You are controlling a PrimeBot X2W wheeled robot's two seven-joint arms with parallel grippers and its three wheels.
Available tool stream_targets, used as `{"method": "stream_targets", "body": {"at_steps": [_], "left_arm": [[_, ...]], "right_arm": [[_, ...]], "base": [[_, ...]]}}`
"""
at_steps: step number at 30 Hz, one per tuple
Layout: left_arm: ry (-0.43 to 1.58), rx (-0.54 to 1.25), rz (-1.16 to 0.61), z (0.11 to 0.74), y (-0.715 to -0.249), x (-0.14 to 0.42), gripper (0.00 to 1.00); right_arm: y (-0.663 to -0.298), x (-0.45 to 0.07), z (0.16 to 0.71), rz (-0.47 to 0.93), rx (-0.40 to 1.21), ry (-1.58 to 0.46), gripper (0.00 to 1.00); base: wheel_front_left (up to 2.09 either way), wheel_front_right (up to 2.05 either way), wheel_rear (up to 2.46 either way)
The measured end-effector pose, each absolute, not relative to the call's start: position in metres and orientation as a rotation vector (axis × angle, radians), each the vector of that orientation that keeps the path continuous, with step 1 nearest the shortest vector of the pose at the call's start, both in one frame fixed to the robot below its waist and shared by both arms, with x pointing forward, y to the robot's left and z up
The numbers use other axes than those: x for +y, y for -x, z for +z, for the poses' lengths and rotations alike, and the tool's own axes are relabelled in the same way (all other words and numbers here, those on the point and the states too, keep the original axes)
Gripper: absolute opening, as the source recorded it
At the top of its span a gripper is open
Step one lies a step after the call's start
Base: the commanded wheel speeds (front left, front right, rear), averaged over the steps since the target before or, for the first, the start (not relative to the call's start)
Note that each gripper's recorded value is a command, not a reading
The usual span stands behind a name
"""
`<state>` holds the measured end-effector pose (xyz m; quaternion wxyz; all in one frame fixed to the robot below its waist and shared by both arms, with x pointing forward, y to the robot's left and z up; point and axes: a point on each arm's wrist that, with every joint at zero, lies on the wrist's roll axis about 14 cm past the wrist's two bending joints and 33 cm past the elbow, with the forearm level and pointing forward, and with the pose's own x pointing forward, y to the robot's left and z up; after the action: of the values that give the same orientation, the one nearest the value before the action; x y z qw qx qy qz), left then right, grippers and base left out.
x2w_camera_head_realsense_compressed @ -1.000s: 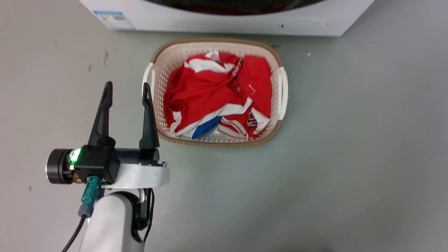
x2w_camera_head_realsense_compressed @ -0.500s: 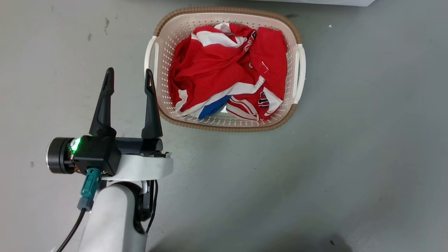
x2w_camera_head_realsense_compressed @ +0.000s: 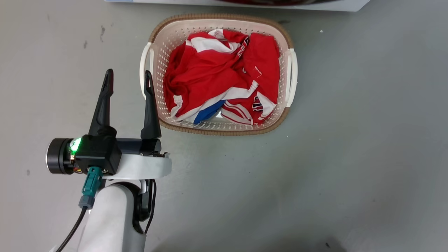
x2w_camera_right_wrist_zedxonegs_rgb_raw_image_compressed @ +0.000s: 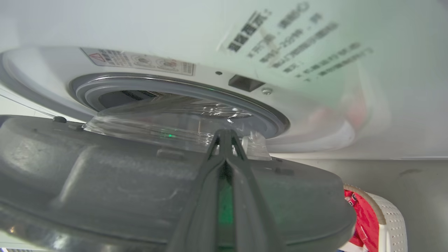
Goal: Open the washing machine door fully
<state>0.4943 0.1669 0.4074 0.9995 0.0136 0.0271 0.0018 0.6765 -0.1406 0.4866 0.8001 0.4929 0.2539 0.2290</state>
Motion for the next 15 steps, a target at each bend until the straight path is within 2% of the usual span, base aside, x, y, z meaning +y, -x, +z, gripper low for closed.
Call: {"method": "stream_targets", "body": {"at_steps": [9,15], "left_arm": [[-0.026,0.021,-0.007,0.425,-0.49,0.163,1.0],[-0.025,0.002,-0.009,0.438,-0.482,0.162,1.0]], "right_arm": [[-0.633,-0.13,0.485,0.554,0.623,-0.997,0.0],[-0.597,-0.105,0.492,0.653,0.674,-0.989,0.0]], "base": [[0.0,0.0,0.0],[0.0,0.0,0.0]]}}
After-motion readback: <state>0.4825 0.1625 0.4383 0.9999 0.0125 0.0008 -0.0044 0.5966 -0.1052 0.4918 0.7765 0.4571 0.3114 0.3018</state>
